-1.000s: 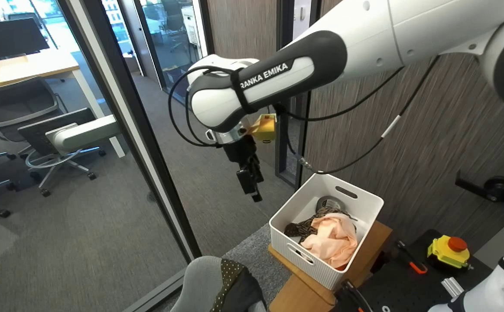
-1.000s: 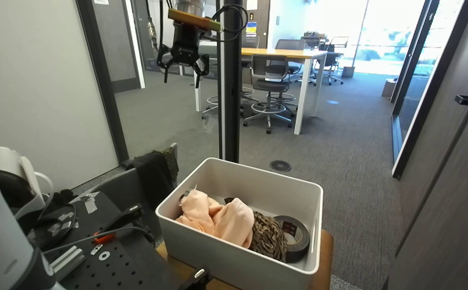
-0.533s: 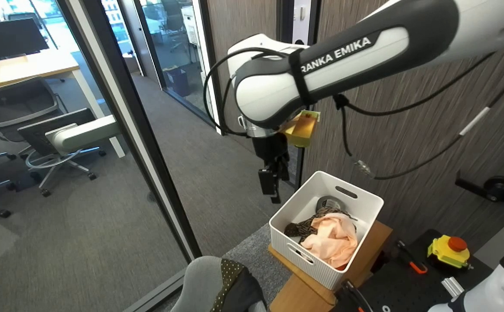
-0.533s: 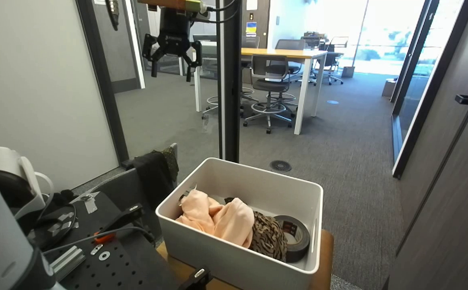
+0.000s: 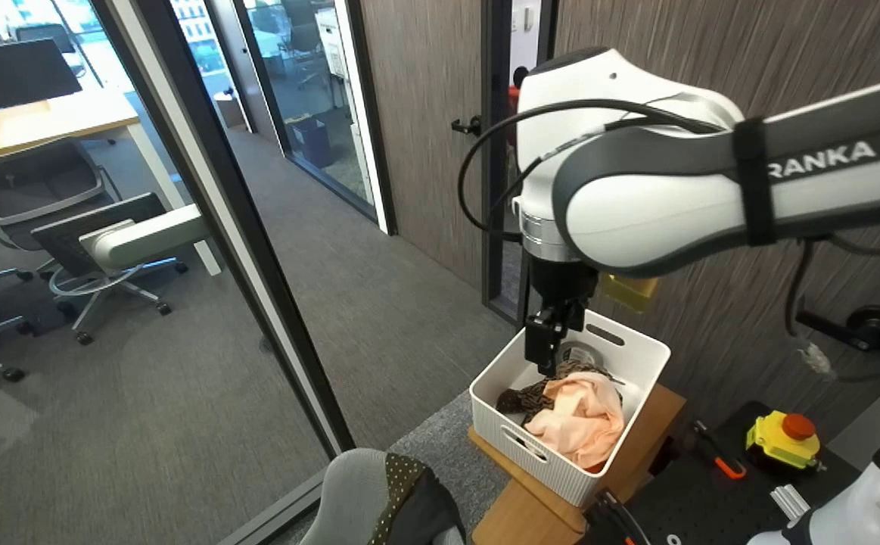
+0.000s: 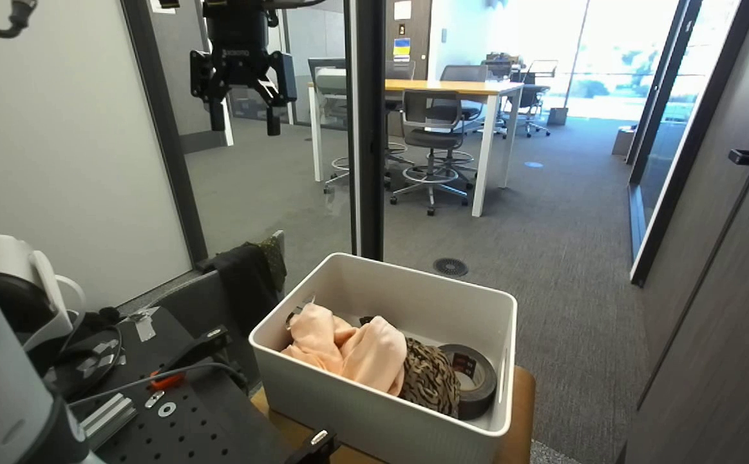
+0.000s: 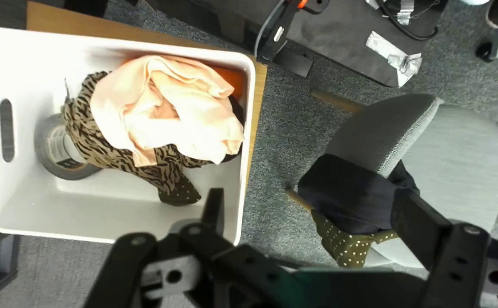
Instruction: Hang the tie on the chair backrest
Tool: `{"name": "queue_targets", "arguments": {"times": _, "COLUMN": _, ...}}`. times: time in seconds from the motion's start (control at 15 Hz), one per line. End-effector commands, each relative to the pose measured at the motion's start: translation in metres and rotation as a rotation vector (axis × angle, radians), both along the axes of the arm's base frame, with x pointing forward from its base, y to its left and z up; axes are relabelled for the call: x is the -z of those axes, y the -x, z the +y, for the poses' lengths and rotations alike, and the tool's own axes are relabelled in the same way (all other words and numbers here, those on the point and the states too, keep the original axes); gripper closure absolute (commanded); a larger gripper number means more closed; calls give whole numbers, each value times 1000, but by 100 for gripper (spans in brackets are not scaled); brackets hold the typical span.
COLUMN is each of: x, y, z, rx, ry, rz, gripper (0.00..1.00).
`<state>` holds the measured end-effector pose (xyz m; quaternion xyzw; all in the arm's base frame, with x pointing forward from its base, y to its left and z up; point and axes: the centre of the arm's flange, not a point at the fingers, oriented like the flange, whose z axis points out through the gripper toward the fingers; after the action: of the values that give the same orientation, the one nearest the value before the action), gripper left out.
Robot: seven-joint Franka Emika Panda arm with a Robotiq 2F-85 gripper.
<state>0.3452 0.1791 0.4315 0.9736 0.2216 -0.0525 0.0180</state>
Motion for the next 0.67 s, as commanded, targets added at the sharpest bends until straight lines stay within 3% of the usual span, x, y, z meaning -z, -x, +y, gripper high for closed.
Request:
{"name": "queue_targets", "arguments": {"times": 0.0, "x": -21, "y": 67, "z": -55, "rx": 88, "ry": 39, "rz": -126, "gripper": 0}}
{"name": "queue_targets", "arguments": {"times": 0.27, "x": -46, "y": 97, "z": -107, "rx": 97, "ry": 16, "rz": -91, "gripper": 0}}
{"name": "queue_targets", "arguments": {"times": 0.6, "x": -71, "y": 121, "z": -154, "rx": 109, "ry": -78, "rz": -33, "gripper": 0}}
